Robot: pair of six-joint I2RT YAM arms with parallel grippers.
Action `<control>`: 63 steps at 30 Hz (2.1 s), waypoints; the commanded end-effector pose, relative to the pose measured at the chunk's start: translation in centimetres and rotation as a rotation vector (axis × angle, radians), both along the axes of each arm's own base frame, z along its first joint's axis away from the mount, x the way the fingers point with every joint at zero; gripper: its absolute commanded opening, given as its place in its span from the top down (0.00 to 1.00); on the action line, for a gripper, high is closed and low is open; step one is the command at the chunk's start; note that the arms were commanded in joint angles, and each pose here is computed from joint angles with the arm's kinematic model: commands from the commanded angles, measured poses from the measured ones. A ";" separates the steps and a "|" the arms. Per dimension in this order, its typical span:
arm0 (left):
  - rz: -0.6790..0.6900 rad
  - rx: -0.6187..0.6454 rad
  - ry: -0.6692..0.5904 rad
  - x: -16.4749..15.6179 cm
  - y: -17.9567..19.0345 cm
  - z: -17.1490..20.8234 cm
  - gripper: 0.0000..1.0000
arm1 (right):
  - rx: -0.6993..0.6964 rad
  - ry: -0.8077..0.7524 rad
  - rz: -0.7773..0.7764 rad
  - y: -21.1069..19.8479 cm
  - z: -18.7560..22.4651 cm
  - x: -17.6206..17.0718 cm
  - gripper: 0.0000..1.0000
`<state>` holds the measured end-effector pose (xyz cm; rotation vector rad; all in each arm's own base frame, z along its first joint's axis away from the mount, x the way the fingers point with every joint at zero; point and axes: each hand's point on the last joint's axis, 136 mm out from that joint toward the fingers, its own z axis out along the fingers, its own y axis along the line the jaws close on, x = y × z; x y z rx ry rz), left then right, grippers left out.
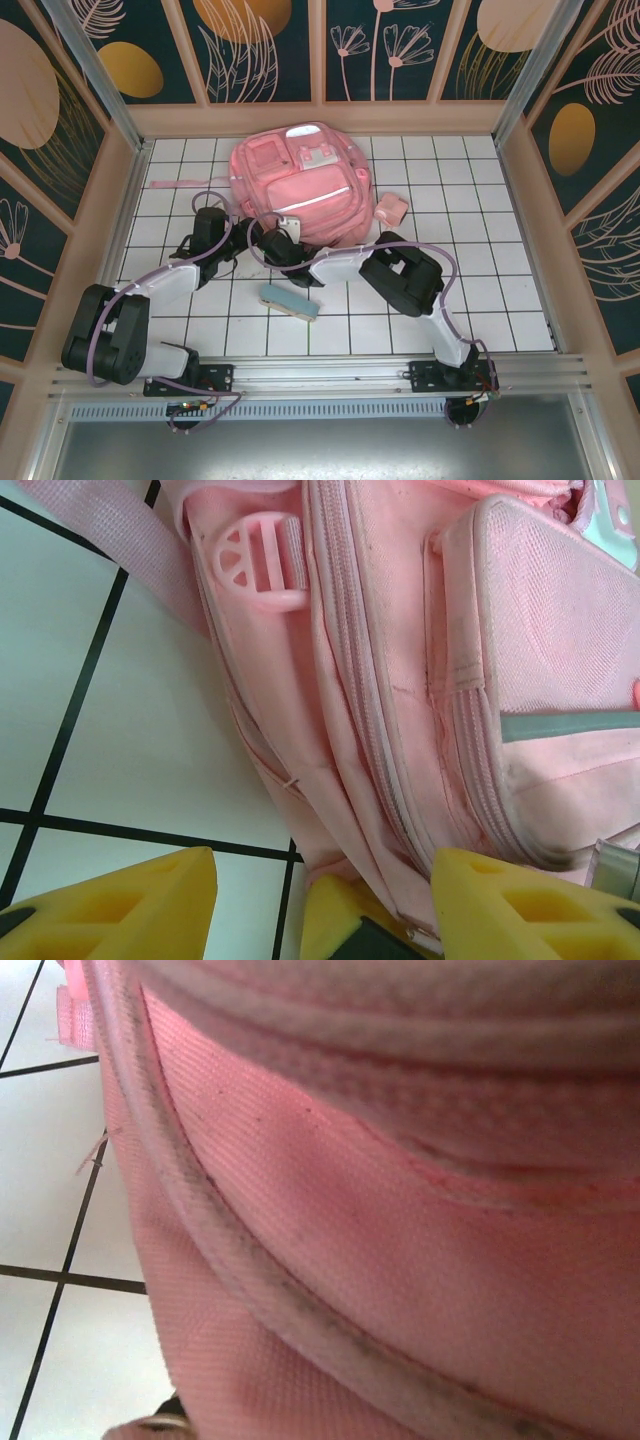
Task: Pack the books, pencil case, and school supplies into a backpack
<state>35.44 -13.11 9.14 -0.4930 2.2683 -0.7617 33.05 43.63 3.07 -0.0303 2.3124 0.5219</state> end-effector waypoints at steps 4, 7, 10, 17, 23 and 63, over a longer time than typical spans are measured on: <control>-0.030 -0.075 -0.010 0.1 -1.0 -0.2 0.40 | -0.027 -0.052 -0.026 -1.6 1.2 0.3 1.00; -0.052 -0.141 0.004 0.0 -1.9 -1.0 0.40 | 0.004 -0.069 0.012 -1.4 2.4 -0.5 1.00; -0.061 -0.201 0.021 -0.2 -2.6 -1.7 0.41 | 0.027 -0.074 0.033 -1.4 3.2 -1.0 1.00; -0.043 -0.255 0.031 0.4 -3.2 -2.5 0.49 | 0.054 -0.084 0.070 -1.2 4.3 -1.6 1.00; -0.035 -0.301 0.021 1.6 -4.2 -2.0 0.45 | 0.046 -0.085 0.102 -0.7 4.4 -2.3 1.00; 0.026 -0.183 -0.001 1.7 -1.5 0.0 1.00 | 0.121 -0.102 0.147 -9.6 7.7 -4.5 0.84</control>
